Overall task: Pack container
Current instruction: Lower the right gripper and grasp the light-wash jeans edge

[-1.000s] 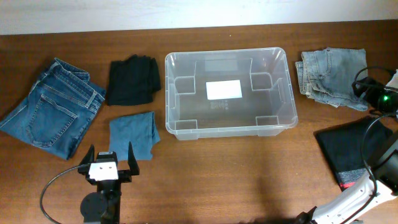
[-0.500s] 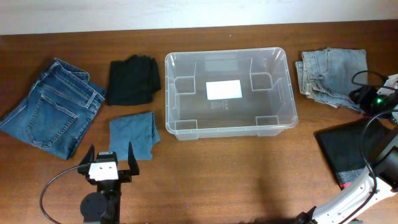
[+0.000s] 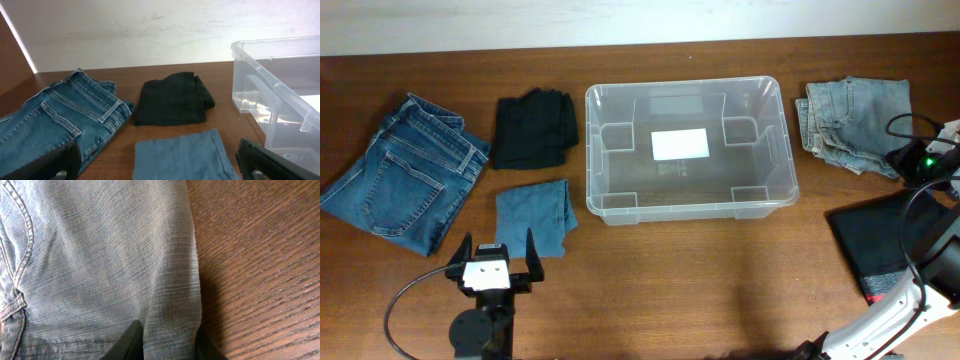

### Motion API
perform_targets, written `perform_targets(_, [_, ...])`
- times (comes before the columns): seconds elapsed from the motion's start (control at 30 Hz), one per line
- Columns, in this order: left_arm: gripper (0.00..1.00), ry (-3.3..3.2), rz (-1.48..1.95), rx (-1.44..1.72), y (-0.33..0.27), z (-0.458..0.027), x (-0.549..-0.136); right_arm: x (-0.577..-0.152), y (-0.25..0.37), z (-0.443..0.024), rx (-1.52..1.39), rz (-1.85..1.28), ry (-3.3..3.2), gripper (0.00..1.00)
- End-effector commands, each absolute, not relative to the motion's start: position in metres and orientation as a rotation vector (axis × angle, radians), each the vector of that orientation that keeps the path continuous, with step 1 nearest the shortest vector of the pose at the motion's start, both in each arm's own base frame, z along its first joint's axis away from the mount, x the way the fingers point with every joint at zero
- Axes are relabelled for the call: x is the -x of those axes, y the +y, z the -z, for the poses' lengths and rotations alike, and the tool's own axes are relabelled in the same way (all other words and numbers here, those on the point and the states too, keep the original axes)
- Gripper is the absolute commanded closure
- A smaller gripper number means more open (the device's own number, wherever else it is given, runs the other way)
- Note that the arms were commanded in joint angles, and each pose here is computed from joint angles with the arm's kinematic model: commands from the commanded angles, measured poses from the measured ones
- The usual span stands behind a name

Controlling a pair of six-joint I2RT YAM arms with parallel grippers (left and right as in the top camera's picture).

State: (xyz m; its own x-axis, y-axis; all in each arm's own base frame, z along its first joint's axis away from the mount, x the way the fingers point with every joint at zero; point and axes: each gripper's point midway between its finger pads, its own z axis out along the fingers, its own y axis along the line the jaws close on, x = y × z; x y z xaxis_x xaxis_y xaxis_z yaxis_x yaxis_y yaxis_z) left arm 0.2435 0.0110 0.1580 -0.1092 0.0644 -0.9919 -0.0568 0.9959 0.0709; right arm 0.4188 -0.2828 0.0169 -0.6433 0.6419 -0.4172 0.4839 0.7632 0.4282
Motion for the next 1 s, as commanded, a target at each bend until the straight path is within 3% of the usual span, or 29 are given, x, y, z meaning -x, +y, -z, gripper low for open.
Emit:
perform_targets(0.0, [0.01, 1.673, -0.129, -0.012, 0.014, -0.157, -0.243, -0.417, -0.292, -0.042, -0.836, -0.324, 2.367, 0.80])
perform_targets(0.27, [0.01, 1.673, -0.128, -0.012, 0.014, -0.157, -0.243, -0.424, -0.291, -0.091, -0.764, -0.318, 2.289, 0.96])
perform_targets(0.97, [0.01, 1.673, -0.128, -0.012, 0.014, -0.157, -0.243, -0.445, -0.234, -0.210, -0.451, -0.323, 2.138, 0.96])
